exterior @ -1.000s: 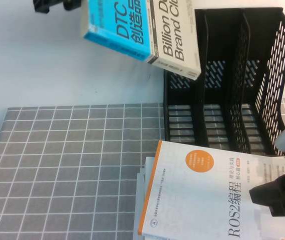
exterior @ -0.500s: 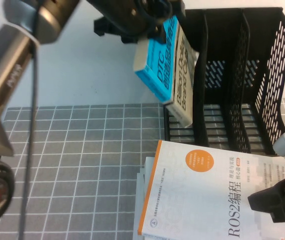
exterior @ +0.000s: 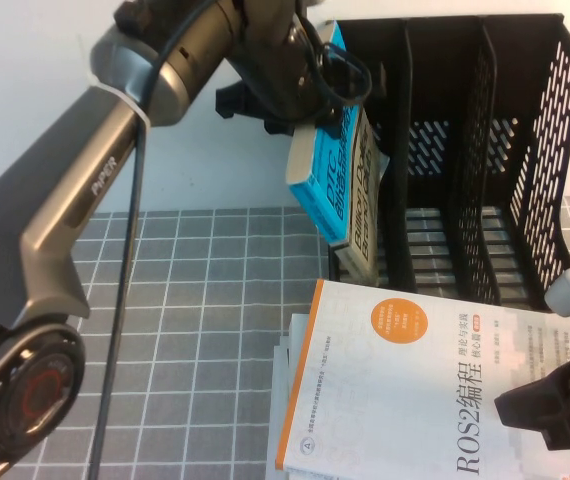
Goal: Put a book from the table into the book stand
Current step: Place the book on the book shelf
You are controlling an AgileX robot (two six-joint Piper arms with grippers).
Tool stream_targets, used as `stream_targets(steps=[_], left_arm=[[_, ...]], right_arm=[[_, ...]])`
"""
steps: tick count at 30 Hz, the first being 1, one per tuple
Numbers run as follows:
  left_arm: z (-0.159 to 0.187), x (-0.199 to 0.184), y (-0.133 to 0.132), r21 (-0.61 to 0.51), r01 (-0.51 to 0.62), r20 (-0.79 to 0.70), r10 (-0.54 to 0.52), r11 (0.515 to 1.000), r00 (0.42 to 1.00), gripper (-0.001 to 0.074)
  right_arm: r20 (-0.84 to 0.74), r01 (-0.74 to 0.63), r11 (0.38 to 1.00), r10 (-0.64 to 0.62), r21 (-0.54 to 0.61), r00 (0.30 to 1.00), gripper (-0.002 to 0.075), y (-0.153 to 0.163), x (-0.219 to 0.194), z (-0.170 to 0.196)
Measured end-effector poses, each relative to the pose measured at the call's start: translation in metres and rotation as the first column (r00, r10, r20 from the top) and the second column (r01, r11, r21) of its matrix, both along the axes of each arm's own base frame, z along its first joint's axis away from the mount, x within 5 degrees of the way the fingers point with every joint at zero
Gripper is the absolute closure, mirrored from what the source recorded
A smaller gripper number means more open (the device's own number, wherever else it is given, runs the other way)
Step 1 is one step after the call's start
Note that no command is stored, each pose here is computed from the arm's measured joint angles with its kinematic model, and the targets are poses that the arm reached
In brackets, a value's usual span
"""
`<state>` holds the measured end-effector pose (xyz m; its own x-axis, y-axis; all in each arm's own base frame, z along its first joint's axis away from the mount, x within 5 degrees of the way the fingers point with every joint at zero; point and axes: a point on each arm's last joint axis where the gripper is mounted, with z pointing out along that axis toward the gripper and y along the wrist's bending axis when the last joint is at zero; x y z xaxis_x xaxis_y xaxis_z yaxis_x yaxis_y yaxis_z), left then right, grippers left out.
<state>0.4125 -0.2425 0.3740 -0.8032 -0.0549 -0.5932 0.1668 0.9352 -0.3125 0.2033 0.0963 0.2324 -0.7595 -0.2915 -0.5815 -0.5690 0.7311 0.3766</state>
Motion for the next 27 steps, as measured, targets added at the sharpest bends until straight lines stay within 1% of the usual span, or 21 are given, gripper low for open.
stream_targets(steps=[6, 11, 13, 17, 19, 22, 27], left_arm=[[-0.023, 0.009, -0.009, 0.010, 0.005, -0.044, -0.004, 1.000, 0.999, 0.0553], [-0.029, 0.012, -0.014, -0.029, 0.013, -0.051, -0.014, 1.000, 0.999, 0.0550], [-0.031, 0.013, -0.016, -0.043, 0.021, -0.050, -0.023, 0.999, 0.998, 0.0516], [-0.028, 0.015, -0.018, -0.073, 0.027, -0.022, -0.029, 0.997, 0.999, 0.0372], [-0.026, 0.017, -0.018, -0.079, 0.031, -0.001, -0.031, 0.996, 1.000, 0.0329], [-0.026, 0.018, -0.016, -0.076, 0.033, 0.002, -0.033, 0.997, 0.999, 0.0311], [-0.022, 0.019, -0.011, -0.071, 0.030, 0.009, -0.029, 0.997, 1.000, 0.0306]], right_arm=[[-0.011, -0.011, 1.000, 0.011, 0.004, 1.000, 0.0728, 0.001, -0.001, 0.000], [-0.033, -0.047, 0.999, 0.047, -0.003, 0.998, 0.0728, 0.001, -0.005, -0.001], [-0.042, -0.062, 0.998, 0.062, -0.007, 0.997, 0.0728, 0.001, -0.006, -0.002], [-0.064, -0.093, 0.996, 0.092, -0.010, 0.994, 0.0728, 0.001, -0.010, -0.002], [-0.068, -0.102, 0.995, 0.100, -0.014, 0.993, 0.0728, 0.001, -0.010, -0.003], [-0.071, -0.109, 0.994, 0.107, -0.020, 0.992, 0.0728, 0.001, -0.011, -0.003], [-0.064, -0.116, 0.992, 0.113, -0.042, 0.992, 0.0728, 0.000, -0.011, -0.004]])
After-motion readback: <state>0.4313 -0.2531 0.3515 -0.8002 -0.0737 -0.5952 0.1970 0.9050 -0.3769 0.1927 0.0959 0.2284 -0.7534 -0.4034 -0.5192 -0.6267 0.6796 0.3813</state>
